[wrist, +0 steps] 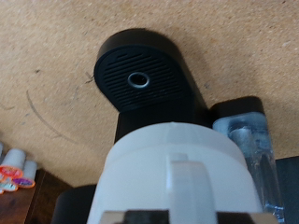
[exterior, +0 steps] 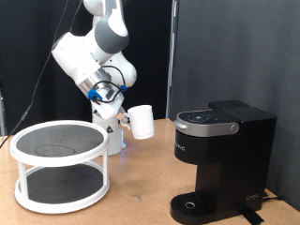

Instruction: Make a cup of coffee with the keurig machine

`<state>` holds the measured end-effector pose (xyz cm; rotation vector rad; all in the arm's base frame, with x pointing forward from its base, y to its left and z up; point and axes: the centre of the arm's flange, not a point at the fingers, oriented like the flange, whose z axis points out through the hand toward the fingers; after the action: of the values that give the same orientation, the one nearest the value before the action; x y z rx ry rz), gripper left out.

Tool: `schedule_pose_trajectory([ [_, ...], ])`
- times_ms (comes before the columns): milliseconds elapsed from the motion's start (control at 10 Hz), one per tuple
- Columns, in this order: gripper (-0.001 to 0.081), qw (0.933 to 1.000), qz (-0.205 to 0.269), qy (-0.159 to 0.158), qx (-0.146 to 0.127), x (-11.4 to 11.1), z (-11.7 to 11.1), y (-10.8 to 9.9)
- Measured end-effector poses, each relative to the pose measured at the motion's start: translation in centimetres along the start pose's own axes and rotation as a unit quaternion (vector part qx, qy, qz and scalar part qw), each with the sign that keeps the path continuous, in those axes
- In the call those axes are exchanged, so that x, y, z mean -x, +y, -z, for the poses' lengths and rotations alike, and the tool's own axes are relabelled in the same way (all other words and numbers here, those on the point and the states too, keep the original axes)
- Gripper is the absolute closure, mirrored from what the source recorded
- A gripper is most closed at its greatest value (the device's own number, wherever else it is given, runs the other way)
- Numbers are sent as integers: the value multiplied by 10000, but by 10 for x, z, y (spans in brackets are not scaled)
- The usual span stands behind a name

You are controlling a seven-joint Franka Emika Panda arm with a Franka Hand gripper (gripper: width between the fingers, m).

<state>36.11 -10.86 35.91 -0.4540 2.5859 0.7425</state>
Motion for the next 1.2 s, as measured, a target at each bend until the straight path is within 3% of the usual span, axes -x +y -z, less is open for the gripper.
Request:
schedule_pose_trajectory([
  [600, 803, 9977, -221, 399, -509, 2, -53, -12],
  [1200, 803, 9963, -293, 488, -647, -6, -107, -33],
])
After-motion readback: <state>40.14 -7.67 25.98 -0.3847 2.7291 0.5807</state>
